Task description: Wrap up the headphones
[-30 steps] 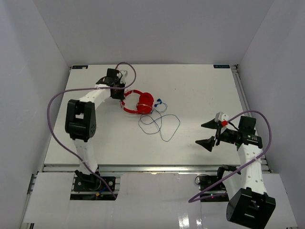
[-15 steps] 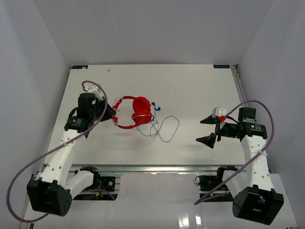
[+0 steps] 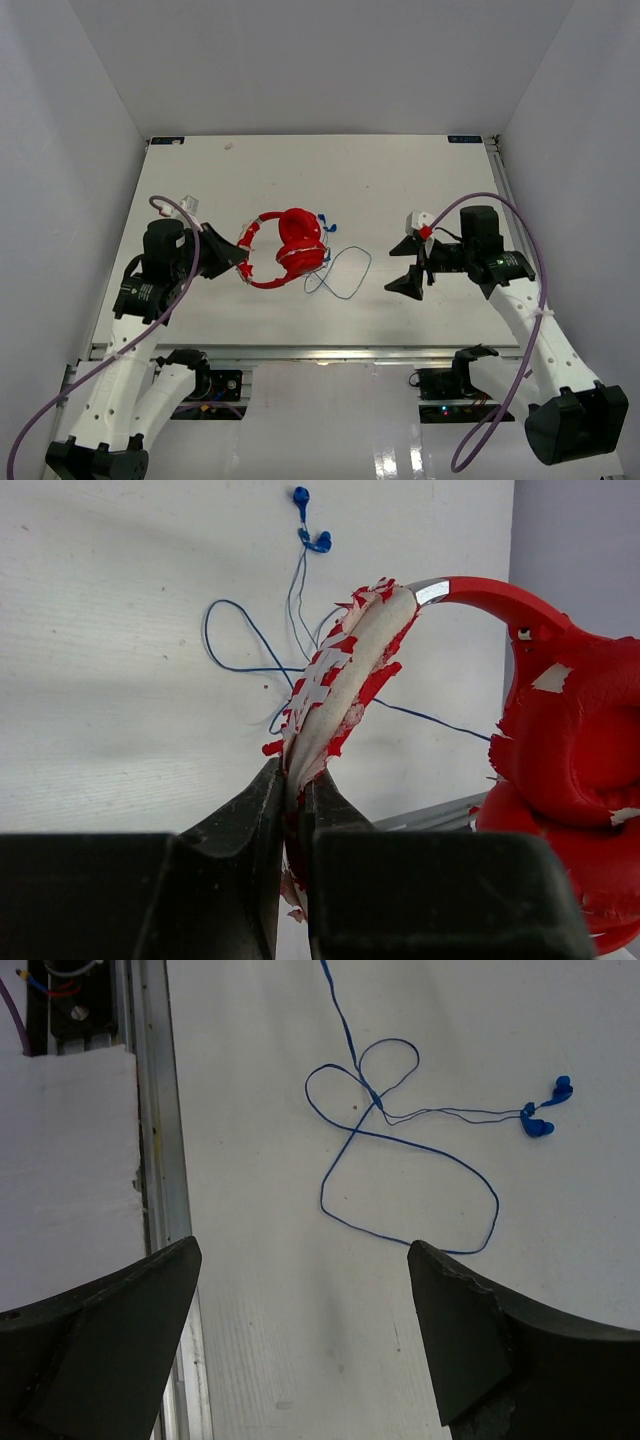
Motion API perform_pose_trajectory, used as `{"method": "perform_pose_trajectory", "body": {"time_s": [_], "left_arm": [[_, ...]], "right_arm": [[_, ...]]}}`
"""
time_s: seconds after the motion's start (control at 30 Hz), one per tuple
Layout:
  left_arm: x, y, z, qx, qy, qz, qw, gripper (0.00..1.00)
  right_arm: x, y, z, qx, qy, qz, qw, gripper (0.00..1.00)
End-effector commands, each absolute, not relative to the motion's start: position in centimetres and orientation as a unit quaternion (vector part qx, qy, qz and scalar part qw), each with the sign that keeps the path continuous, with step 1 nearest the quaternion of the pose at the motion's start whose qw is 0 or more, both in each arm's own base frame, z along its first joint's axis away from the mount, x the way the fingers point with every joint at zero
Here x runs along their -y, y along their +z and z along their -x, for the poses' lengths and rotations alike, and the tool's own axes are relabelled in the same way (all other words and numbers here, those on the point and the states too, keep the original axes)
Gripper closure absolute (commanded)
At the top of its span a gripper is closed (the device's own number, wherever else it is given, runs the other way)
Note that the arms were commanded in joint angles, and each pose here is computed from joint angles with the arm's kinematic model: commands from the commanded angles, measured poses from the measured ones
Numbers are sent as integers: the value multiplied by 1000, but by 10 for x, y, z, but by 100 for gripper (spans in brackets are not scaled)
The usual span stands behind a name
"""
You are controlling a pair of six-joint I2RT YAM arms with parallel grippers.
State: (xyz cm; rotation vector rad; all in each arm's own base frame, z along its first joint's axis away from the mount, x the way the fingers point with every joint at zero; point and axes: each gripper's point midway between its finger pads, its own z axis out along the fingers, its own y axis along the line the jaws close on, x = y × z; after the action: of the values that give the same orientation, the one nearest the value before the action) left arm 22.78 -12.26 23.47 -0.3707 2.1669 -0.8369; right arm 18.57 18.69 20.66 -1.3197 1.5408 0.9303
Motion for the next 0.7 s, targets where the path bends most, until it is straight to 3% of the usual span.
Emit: {"method": "perform_pose_trajectory", "body": {"time_s": [0.0, 0.43, 0.67], "left_arm": [[136, 274, -214, -819, -394, 147, 390, 100], [143, 362, -204, -775, -445, 135, 428, 100], [149, 389, -211, -761, -469, 136, 427, 100]], "right_arm": [[-220, 249, -207, -602, 425, 502, 453, 10], [-274, 281, -226, -485, 486, 588, 428, 10], [-298, 276, -201, -452, 495, 620, 408, 10]]}}
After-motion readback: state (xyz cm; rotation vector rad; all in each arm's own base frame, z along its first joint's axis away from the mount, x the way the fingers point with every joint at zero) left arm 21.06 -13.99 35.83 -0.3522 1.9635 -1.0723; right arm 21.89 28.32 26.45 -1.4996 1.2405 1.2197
